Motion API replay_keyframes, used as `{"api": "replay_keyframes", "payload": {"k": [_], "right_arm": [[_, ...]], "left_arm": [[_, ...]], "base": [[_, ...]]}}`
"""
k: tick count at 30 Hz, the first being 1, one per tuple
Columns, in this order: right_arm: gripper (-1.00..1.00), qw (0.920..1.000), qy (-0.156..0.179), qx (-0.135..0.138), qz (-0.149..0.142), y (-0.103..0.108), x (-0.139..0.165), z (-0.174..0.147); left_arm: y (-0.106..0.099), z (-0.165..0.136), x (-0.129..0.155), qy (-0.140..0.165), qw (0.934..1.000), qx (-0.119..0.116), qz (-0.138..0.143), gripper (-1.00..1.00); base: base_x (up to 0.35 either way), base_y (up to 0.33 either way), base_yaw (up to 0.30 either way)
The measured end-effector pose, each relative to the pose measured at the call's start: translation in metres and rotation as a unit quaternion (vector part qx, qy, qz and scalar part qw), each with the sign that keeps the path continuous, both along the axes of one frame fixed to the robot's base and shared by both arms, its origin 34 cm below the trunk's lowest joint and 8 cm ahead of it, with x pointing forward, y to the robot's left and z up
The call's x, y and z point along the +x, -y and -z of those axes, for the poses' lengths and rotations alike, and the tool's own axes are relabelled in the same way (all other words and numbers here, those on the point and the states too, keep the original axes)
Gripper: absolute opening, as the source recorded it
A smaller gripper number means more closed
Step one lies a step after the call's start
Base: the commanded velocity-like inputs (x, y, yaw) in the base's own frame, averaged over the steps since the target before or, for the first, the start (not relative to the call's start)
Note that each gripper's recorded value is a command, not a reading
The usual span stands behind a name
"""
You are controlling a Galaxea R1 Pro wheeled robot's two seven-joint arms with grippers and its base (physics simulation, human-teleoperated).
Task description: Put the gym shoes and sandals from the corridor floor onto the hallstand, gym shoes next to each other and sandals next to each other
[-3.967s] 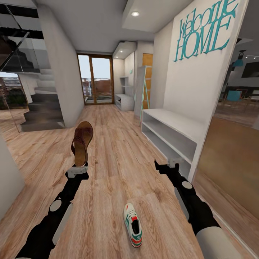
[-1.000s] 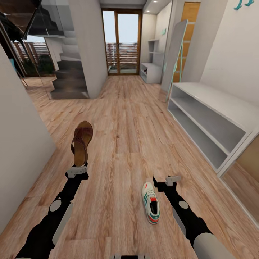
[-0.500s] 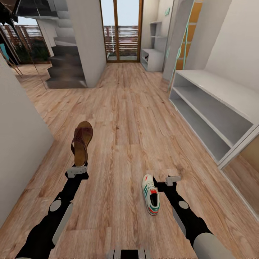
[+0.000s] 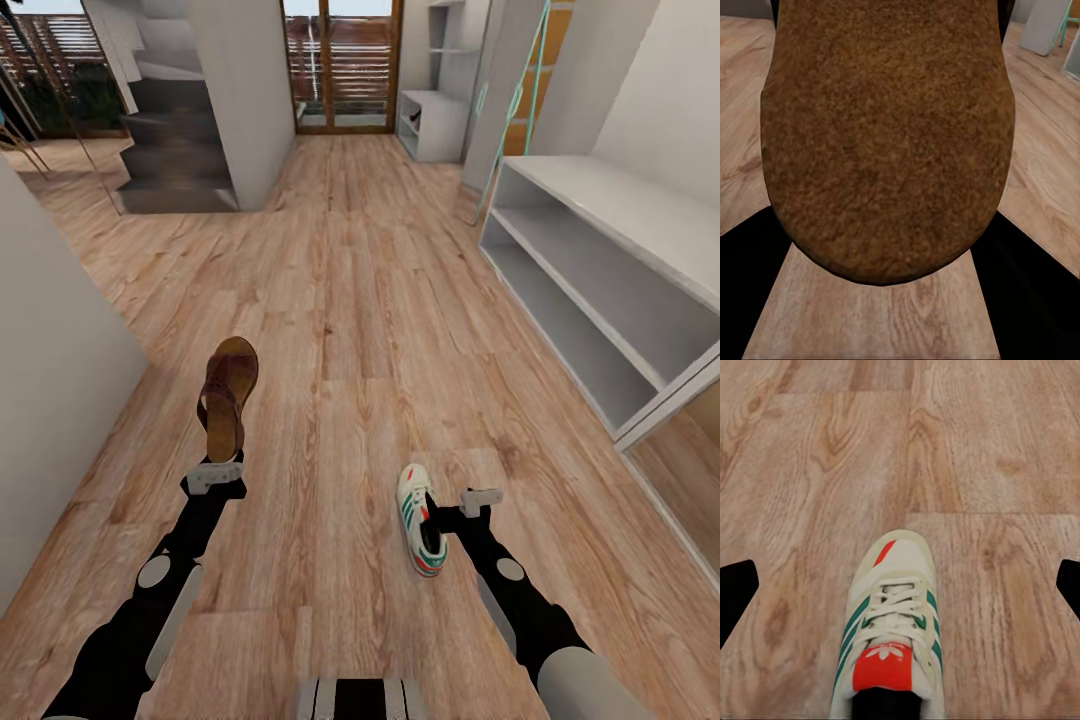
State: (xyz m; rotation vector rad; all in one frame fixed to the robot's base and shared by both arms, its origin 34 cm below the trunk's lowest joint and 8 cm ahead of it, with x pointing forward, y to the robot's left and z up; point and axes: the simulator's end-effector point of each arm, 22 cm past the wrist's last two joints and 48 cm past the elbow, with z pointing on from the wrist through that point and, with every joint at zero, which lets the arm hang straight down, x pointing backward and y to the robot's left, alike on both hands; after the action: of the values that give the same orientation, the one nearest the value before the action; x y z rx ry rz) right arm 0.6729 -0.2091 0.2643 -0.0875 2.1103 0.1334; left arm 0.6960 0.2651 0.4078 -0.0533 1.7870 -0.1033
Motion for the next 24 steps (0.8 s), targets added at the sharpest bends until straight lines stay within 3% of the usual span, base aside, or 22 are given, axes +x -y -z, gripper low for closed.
{"api": "replay_keyframes", "payload": {"k": [8, 19, 24], "right_arm": [[1.00, 0.9997, -0.023, 0.000, 0.000, 0.000, -0.011, 0.027], [1.00, 0.9997, -0.025, 0.000, 0.000, 0.000, -0.013, 0.030], [1.00, 0.9997, -0.025, 0.000, 0.000, 0.000, -0.013, 0.030]], "left_arm": [[0.000, 0.029, -0.005, -0.023, 0.9997, 0.000, 0.000, -1.00], [0.000, 0.031, -0.005, -0.025, 0.9997, 0.000, 0.000, -1.00], [0.000, 0.032, -0.005, -0.025, 0.9997, 0.000, 0.000, -1.00]], "base": [[0.000, 0.000, 0.001], [-0.002, 0.000, 0.000], [-0.212, 0.000, 0.000]]}}
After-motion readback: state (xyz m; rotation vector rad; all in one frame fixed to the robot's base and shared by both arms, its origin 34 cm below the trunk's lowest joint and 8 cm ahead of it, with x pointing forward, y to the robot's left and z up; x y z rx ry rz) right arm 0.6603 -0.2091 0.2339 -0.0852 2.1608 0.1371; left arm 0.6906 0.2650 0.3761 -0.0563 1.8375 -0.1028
